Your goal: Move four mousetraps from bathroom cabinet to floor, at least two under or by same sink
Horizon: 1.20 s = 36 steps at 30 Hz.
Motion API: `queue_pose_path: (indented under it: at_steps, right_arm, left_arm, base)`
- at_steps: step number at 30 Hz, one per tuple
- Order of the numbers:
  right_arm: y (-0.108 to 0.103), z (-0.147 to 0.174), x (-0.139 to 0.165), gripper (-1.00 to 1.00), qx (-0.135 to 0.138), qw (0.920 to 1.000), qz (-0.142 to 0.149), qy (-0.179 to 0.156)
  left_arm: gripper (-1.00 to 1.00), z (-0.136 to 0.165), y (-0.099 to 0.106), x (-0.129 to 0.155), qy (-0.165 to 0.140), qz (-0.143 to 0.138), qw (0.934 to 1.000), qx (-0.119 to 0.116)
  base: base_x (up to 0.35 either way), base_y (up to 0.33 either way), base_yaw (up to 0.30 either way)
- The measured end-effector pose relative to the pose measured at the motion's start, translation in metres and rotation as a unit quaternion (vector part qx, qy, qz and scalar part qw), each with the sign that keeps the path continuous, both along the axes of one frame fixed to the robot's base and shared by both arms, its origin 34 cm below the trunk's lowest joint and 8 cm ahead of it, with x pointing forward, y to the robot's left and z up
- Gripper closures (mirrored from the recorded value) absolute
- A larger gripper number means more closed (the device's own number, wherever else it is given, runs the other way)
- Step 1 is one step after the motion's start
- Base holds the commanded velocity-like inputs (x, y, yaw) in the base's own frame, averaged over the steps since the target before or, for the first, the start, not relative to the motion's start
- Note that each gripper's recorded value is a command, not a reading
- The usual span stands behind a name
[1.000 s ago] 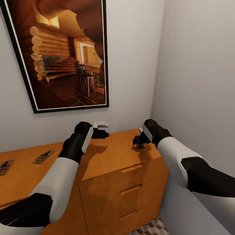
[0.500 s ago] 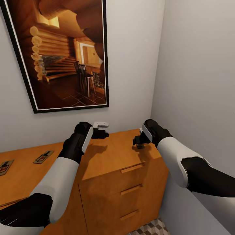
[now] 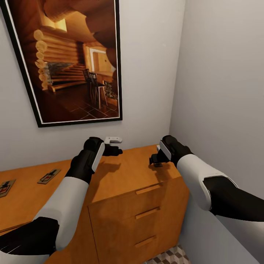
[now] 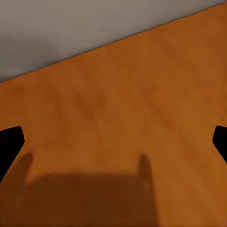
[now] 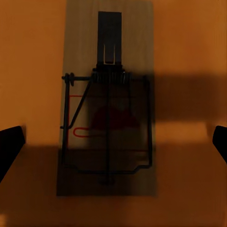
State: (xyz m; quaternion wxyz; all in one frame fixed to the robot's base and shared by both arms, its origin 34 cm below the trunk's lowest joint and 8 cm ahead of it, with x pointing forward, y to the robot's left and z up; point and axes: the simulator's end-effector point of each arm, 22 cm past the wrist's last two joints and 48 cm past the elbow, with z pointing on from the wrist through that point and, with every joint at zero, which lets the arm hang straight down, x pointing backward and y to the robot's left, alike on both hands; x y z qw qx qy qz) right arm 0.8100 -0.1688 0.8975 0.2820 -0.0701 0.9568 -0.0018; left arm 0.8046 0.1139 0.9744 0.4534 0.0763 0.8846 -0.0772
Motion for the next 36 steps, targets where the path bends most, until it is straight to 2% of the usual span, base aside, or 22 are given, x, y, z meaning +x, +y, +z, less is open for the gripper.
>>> queue_pose_path:
  at_steps: [36]
  right_arm:
    - [0.0022,-0.0006,0.0020,-1.00,0.007,1.0000,0.001,-0.005]
  left_arm:
    - [-1.00,-0.0002,0.0003,0.0002,0.000,0.000,1.0000,0.001]
  base:
    - [0.000,0.000,0.000]
